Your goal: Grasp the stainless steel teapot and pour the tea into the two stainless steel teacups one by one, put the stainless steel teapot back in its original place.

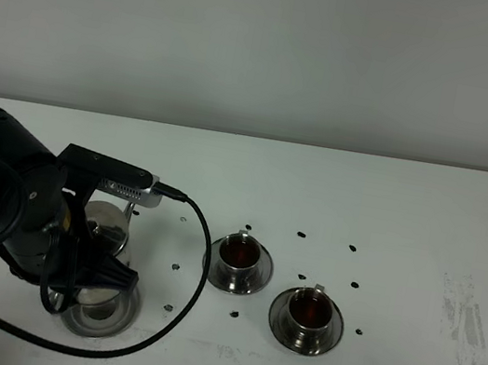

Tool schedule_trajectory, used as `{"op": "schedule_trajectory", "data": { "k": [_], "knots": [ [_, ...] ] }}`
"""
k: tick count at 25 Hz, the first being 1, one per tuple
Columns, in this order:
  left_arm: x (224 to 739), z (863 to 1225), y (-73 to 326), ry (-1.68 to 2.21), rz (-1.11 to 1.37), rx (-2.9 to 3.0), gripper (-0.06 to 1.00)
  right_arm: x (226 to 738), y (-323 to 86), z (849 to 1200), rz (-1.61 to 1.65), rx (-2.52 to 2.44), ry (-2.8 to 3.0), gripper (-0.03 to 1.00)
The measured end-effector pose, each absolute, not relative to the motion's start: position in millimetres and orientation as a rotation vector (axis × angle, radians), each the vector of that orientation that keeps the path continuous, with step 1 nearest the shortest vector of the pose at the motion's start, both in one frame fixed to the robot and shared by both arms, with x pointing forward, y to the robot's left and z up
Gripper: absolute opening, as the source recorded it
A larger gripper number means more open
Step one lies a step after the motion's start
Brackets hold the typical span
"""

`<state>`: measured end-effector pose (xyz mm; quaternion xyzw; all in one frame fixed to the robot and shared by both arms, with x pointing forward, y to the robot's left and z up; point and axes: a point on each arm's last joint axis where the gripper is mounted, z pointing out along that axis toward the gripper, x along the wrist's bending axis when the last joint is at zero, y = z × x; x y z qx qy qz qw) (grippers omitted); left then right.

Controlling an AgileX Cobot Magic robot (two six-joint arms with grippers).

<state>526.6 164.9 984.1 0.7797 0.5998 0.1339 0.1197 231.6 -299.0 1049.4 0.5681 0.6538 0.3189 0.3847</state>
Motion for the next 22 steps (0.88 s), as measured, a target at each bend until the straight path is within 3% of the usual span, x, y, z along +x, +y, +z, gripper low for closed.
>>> {"op": "schedule_trajectory", "data": {
  "k": [22],
  "knots": [
    [515,957,168,1.695,0.391,2.26,0.26,232,-299,1049,0.813,1.448,1.666,0.49]
  ]
}}
